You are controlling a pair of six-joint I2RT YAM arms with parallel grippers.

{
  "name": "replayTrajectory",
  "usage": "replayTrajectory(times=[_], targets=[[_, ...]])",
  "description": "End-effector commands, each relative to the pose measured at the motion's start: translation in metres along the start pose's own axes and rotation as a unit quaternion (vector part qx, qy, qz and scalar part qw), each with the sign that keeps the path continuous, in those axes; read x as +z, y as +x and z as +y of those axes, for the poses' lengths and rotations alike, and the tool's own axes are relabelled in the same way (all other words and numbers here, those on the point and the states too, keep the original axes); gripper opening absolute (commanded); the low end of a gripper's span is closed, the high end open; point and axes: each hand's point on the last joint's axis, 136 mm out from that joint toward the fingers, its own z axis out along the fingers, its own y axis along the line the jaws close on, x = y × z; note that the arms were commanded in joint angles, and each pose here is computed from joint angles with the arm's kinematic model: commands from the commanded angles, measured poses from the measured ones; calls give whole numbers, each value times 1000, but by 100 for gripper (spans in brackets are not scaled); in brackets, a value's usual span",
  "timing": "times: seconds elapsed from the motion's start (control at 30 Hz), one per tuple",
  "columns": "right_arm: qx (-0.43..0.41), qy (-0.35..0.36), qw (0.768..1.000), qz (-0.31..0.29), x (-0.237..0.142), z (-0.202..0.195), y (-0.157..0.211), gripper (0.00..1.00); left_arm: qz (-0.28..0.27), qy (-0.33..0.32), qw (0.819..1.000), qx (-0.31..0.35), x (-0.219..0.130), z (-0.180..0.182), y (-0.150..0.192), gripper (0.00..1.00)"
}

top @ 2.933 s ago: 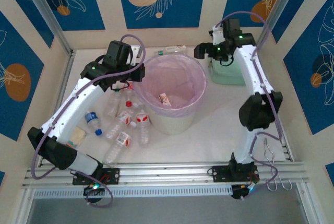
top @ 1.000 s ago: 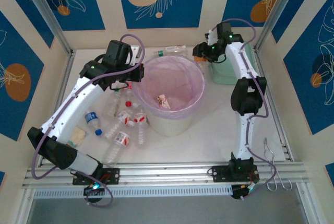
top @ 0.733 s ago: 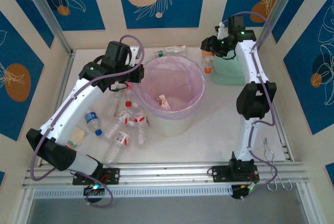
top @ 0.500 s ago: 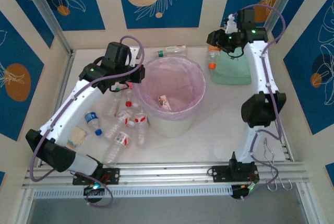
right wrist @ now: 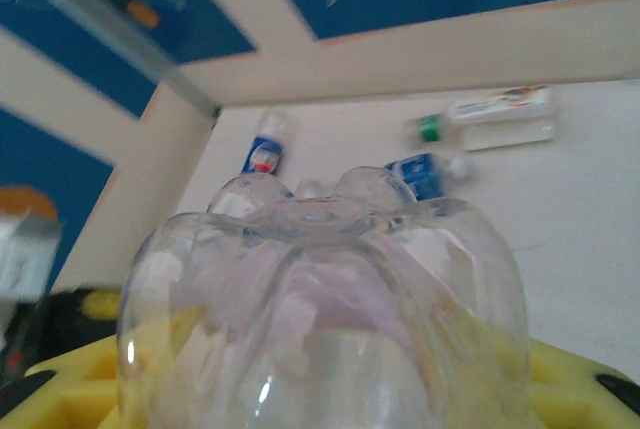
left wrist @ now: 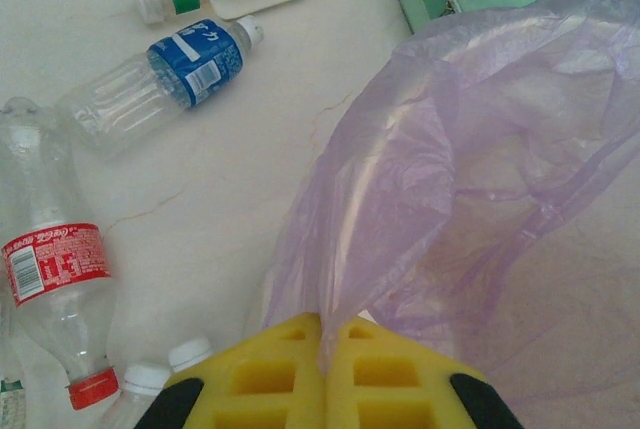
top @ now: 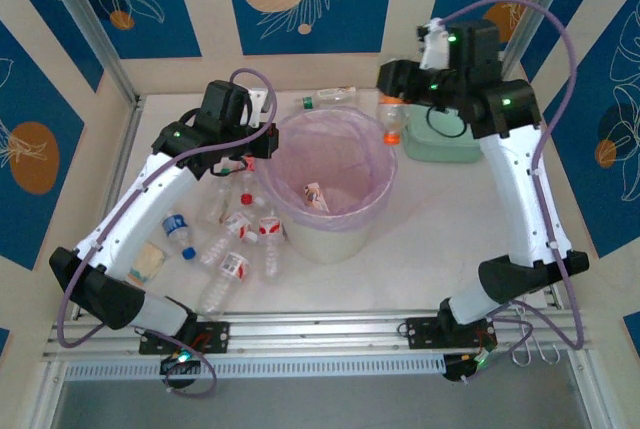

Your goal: Put the plastic bottles in the bin

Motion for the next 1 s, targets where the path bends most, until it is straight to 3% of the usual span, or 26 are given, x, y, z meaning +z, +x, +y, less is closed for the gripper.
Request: replayTrajectory(times=[0.0,0.13,0.27,0.5,0.77,0.83,0.97], targets=[[-60,64,994,62,13,8,41,0,-24,30,999,-7,-6,-15,-9,0],[-99,104,981,129,40,19,85,0,-25,29,999,-7,-1,-15,-9,0],[-121,88,970,193,73,34,133,0,-33,27,999,-9,0,-15,-9,0],[-103,156,948,259,108,-5,183,0,-46,22,999,-6,1,-12,-10,0],[-82,183,926,320,145,-32,239,0,-47,17,999,-7,5,-9,-5,0],[-78,183,921,334,150,-36,256,8,-46,18,999,-8,6,-9,-2,0],[-66,189,915,351,163,-51,283,35,-47,21,999,-6,8,-10,-3,0]])
